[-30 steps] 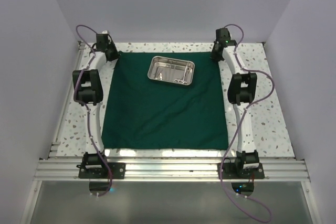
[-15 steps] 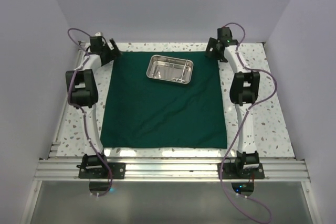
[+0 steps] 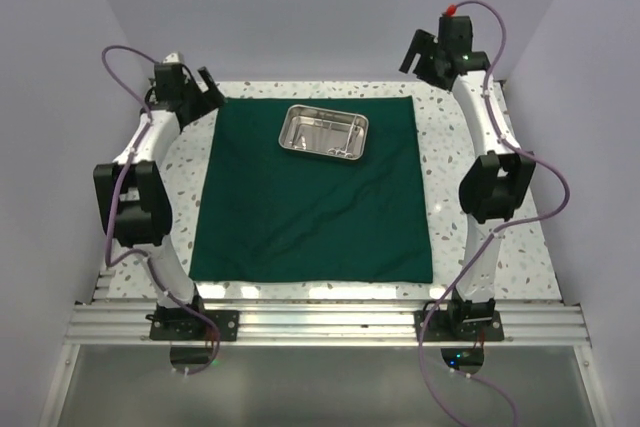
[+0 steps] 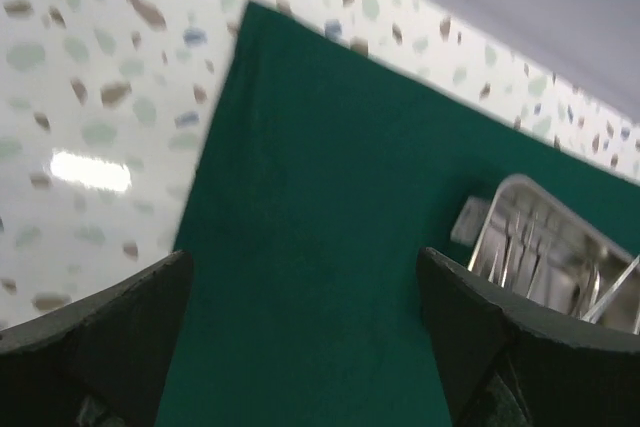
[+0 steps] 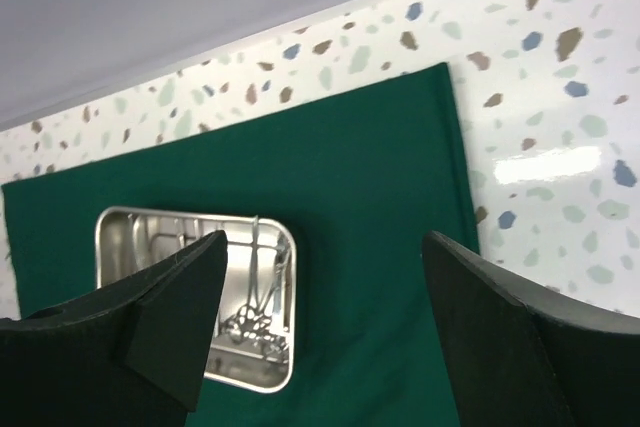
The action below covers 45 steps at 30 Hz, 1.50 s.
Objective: Open and lay out the surgical kit
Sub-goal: Open the surgical kit at the center of the board, then adjust the container in the surgical kit.
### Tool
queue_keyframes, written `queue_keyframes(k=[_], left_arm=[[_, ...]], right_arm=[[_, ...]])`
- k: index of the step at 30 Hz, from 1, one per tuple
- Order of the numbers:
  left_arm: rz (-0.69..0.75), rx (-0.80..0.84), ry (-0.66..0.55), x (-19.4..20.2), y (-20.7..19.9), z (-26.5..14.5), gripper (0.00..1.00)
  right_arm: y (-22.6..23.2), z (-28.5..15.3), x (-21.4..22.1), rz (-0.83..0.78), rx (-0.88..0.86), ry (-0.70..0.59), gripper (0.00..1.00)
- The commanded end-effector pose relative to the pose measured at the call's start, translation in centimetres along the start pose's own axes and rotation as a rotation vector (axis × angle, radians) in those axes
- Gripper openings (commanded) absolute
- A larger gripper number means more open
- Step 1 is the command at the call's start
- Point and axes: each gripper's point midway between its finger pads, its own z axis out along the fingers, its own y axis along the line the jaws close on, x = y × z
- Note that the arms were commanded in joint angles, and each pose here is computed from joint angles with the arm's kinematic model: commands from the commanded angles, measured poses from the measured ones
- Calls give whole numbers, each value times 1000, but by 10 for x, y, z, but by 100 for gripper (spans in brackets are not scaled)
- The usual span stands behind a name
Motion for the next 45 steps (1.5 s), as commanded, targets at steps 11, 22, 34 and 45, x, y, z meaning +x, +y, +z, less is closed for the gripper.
queue_keyframes(k=[11,22,34,45], left_arm=[[107,89,229,170,-41,-120,95],[124,71,180,166,-25,-178,95],[116,50,211,180,-15,-187,94],[123,39,221,182,-12,-188,93]], right_arm=[[58,7,124,-90,-22,338,77],[36,36,172,-78,68,432,74],[42,64,195,-30,31,460,34],[80,84,176,19,-50,383,21]])
